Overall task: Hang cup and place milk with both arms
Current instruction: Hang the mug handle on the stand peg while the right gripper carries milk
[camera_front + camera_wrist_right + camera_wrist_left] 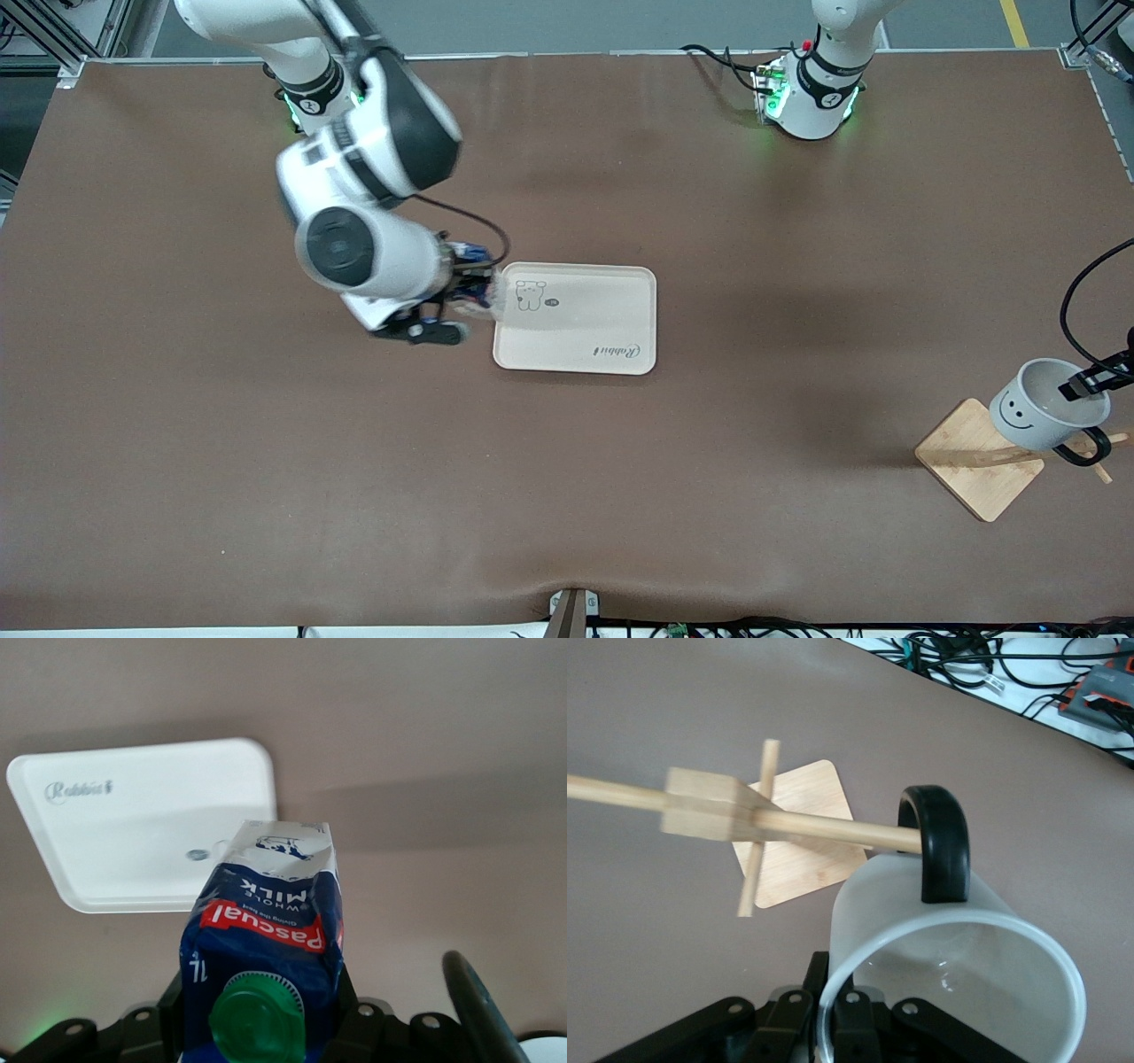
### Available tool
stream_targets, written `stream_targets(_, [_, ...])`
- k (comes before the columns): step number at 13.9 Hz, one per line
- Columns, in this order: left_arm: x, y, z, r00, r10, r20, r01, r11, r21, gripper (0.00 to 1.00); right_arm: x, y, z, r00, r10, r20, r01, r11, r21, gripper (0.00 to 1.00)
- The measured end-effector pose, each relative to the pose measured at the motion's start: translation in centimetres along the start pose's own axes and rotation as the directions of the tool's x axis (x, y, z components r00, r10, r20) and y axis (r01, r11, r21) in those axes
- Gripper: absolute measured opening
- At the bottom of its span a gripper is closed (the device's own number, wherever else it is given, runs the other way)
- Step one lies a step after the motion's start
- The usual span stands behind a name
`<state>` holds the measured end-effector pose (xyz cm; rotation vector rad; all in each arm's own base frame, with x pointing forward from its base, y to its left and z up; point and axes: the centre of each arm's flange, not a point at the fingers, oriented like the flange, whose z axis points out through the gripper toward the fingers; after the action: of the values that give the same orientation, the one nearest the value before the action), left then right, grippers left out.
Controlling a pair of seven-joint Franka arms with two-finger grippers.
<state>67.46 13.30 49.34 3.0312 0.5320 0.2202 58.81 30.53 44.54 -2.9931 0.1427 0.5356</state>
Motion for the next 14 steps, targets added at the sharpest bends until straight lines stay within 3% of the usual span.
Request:
stream_targets(4, [0.3,-1.6,0.3,1.0,-0.013,0.003,0.013,1.0,0.001,0.06,3.9,14.3,-4.3,0.999,-0.052,-0.016,0.052,0.999,-0.011,0.64])
stream_targets(6, [0.3,-1.6,0.8,1.0,-0.012,0.012,0.012,1.0,-0.002,0.06,5.1,21.0,-4.4,0.999,-0.048,-0.009,0.047,0.997,-0.055,0.64])
stream_targets(8, [0.4,-1.6,1.2,1.0,-0.012,0.017,0.012,1.0,-0.003,0.21,6.1,27.0,-3.5,0.998,-0.054,0.015,0.055,0.995,-0.082,0.64])
stream_targets(12, [0.5,-1.1,0.8,1.0,-0.006,0.008,0.006,1.0,-0.01,0.62,7.7,39.0,0.3,0.993,-0.12,0.001,0.12,0.992,-0.029,0.64])
stream_targets(14, [0.4,-0.5,0.3,1.0,0.004,0.004,-0.004,1.0,-0.013,0.81,7.7,41.4,3.0,0.994,-0.11,0.008,0.111,0.994,-0.024,0.64])
